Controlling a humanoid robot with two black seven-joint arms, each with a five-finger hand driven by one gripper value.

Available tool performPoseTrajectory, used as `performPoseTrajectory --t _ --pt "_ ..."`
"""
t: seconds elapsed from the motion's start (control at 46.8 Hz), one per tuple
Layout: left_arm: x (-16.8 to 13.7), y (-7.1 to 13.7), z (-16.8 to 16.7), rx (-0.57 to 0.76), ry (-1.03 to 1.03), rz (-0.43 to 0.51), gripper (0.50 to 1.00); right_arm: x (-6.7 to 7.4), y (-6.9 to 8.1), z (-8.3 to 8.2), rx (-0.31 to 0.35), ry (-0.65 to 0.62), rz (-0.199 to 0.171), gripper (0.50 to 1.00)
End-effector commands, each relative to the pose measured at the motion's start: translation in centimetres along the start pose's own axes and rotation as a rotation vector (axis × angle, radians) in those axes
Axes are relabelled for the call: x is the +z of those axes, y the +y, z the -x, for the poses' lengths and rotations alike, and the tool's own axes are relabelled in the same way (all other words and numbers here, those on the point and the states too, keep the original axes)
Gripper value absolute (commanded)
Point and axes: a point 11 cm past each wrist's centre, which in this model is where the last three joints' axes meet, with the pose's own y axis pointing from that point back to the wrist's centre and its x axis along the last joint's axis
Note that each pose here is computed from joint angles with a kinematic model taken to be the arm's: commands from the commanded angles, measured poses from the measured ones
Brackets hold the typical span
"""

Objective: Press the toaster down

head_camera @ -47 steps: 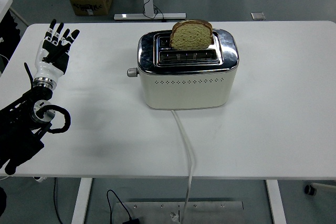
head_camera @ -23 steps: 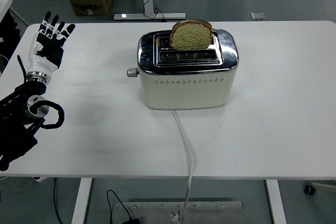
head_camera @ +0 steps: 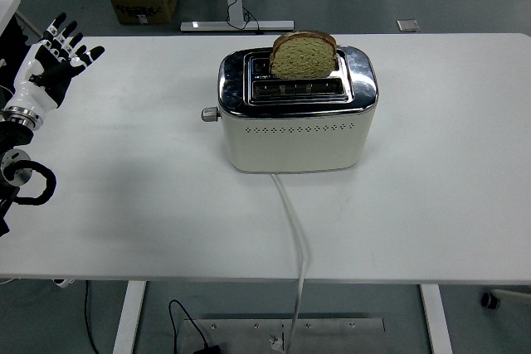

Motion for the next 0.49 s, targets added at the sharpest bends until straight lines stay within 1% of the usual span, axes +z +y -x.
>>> performPoseTrajectory --t 0.0,0.107,0.235,0.363,0.47 --pt "0.3 0.1 -0.3 -0.026 -0.079 -0.02 1.0 0.0 0.0 0.0 0.0 0.0 0.0 0.998" --pt "0.6 0.1 -0.4 -0.06 -0.168 -0.037 1.0 0.0 0.0 0.0 0.0 0.0 0.0 0.998" --pt "1.6 -0.1 0.3 -0.122 -0.232 -0.035 1.0 -0.1 0.0 0.0 0.0 0.0 -0.002 0.998" --pt "2.3 0.0 2.5 -0.234 -0.309 -0.034 1.0 0.0 0.0 0.0 0.0 0.0 0.0 0.998" --pt "3.2 -0.1 3.4 -0.292 -0.368 -0.024 1.0 0.0 0.0 0.0 0.0 0.0 0.0 0.998"
